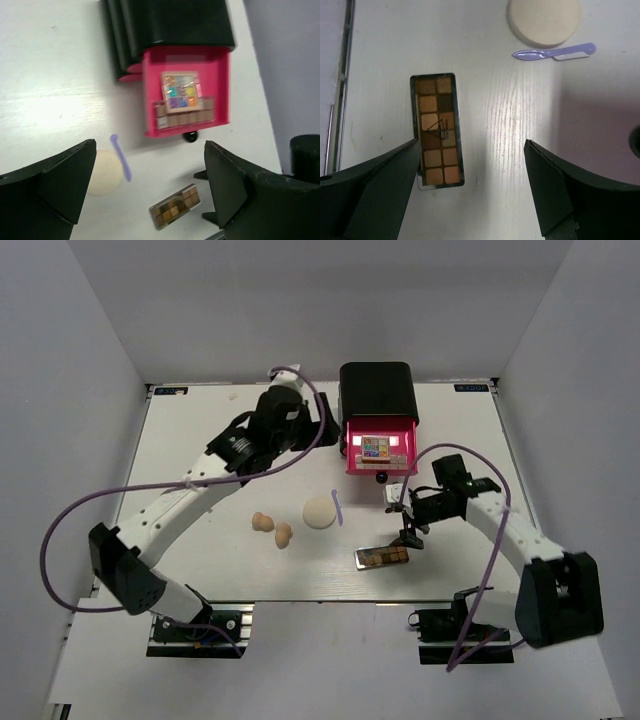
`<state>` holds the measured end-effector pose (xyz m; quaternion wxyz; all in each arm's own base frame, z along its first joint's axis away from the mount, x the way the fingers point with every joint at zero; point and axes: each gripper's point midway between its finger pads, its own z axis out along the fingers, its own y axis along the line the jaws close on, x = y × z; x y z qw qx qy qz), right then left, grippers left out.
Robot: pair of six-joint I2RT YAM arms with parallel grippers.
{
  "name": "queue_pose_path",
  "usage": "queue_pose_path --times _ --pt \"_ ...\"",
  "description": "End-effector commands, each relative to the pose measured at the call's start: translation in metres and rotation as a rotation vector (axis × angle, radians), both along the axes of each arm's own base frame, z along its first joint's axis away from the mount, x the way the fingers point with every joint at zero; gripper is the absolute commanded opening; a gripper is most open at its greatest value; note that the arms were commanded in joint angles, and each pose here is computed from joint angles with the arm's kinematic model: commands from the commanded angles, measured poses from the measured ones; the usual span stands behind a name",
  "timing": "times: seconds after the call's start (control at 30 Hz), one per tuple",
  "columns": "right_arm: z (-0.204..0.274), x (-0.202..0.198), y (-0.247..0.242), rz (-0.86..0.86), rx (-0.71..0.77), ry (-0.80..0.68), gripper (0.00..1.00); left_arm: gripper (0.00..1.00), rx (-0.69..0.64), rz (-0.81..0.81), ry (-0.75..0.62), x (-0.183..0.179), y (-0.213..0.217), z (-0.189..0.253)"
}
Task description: Organize the makeup
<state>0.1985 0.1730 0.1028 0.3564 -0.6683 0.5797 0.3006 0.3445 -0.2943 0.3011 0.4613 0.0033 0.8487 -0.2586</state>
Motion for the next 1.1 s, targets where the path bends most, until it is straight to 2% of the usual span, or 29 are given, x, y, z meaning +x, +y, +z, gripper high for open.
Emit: queue_pose_path --times 0.0,0.07,0.1,0.17,0.2,0.27,0.37,0.77,1.07 --pt "0.004 -0.014 0.003 0.169 -0.001 -0.004 0.89 0.98 0.06 0.118 0.074 -0.014 0.04 -0.041" --pt "-0.001 -0.016 0.004 0.198 -0.02 0.009 0.89 0.98 0.027 0.174 0.091 -0.025 0.058 -0.044" --pt "-0.004 -0.017 0.004 0.209 -0.032 0.011 0.89 0.98 0.045 0.188 0.122 -0.033 0.065 -0.063" --pt "-0.011 -0.024 0.004 0.231 -0.048 0.031 0.89 0.98 0.009 0.239 0.129 -0.042 0.08 -0.065" --pt "-0.015 -0.028 0.003 0.238 -0.061 0.042 0.89 0.98 0.022 0.252 0.152 -0.048 0.086 -0.08" --pt "-0.023 -0.036 0.004 0.257 -0.075 0.054 0.89 0.98 -0.007 0.295 0.146 -0.053 0.098 -0.078" --pt "-0.036 -0.034 0.006 0.203 -0.095 0.03 0.89 0.98 0.007 0.333 0.155 -0.057 0.111 -0.086" --pt "-0.064 -0.011 0.009 0.033 -0.195 -0.063 0.89 0.98 0.009 0.349 0.199 -0.067 0.119 -0.105" --pt "-0.078 -0.03 0.009 0.113 -0.228 -0.002 0.89 0.98 -0.001 0.354 0.22 -0.069 0.12 -0.111"
